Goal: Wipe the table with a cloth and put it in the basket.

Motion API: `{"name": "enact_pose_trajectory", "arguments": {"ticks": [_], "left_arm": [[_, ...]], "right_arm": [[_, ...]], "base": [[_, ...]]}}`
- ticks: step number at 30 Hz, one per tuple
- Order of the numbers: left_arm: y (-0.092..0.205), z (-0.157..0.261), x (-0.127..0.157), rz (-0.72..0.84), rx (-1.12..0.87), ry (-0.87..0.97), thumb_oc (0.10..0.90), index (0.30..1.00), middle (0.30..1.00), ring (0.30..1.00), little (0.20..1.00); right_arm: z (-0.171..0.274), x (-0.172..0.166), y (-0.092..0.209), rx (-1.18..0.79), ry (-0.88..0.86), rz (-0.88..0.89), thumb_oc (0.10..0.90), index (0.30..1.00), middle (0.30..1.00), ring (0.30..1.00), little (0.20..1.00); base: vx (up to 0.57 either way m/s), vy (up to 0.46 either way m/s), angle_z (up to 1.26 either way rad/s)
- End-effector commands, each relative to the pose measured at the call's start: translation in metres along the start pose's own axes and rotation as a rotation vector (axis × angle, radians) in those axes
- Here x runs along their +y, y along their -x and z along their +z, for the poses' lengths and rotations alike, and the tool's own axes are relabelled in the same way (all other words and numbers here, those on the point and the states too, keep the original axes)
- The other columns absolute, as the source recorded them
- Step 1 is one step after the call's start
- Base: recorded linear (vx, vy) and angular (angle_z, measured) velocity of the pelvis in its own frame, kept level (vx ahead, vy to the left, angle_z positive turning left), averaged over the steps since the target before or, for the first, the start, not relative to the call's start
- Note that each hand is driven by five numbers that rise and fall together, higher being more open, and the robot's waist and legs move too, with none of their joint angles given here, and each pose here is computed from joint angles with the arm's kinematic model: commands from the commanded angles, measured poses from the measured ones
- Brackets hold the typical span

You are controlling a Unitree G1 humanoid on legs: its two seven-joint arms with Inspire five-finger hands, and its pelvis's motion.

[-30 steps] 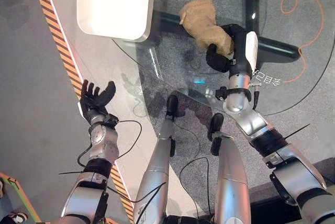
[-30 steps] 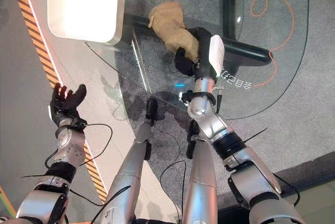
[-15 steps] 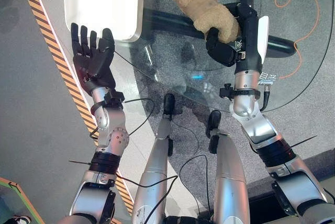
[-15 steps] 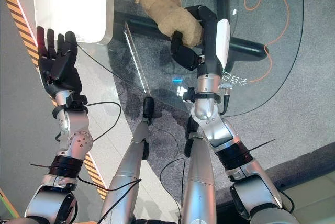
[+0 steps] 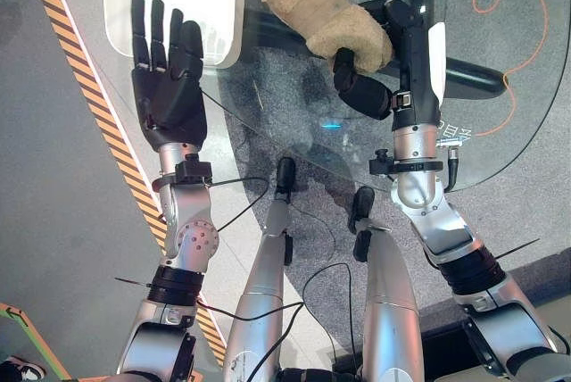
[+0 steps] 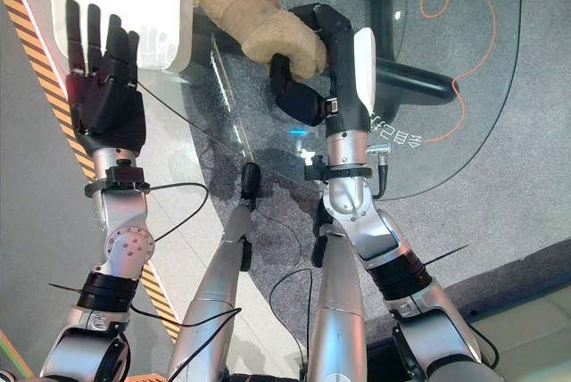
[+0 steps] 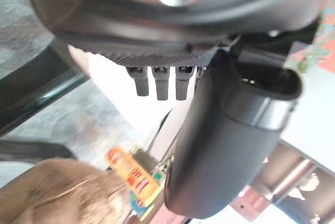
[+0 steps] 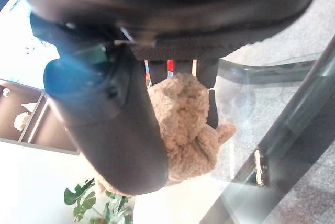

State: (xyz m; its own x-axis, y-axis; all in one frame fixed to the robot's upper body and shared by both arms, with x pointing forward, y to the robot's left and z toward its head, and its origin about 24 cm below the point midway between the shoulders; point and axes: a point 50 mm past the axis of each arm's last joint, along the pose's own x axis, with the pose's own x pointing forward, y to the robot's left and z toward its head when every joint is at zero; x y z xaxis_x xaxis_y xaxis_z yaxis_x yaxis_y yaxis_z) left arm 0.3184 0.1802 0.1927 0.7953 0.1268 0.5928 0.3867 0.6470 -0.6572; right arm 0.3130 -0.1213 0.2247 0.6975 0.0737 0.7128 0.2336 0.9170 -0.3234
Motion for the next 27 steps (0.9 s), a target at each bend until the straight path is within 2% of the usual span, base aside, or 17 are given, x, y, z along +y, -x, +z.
{"name": "enact_pose_trajectory", "arguments": {"ticks": [1,9,27], "left_arm": [[-0.011,0.021,-0.037,-0.261,-0.051,0.085,0.800,0.900,0.900,0.900,0.900],[-0.014,0.000,-0.055,-0.346,0.110,0.198,0.800,0.900,0.900,0.900,0.900],[-0.012,-0.011,-0.069,-0.377,0.190,0.275,0.800,0.900,0.900,0.900,0.900]], "right_arm": [[0.089,-0.014,-0.012,-0.451,-0.244,-0.051,0.100,0.300,0.300,0.300,0.200],[0.101,-0.003,-0.012,-0.485,-0.277,0.018,0.100,0.300,0.300,0.300,0.200],[0.118,0.018,-0.007,-0.513,-0.320,0.181,0.100,0.300,0.300,0.300,0.200]], "base": [[0.00,0.000,0.00],[0.00,0.000,0.00],[0.00,0.000,0.00]]}}
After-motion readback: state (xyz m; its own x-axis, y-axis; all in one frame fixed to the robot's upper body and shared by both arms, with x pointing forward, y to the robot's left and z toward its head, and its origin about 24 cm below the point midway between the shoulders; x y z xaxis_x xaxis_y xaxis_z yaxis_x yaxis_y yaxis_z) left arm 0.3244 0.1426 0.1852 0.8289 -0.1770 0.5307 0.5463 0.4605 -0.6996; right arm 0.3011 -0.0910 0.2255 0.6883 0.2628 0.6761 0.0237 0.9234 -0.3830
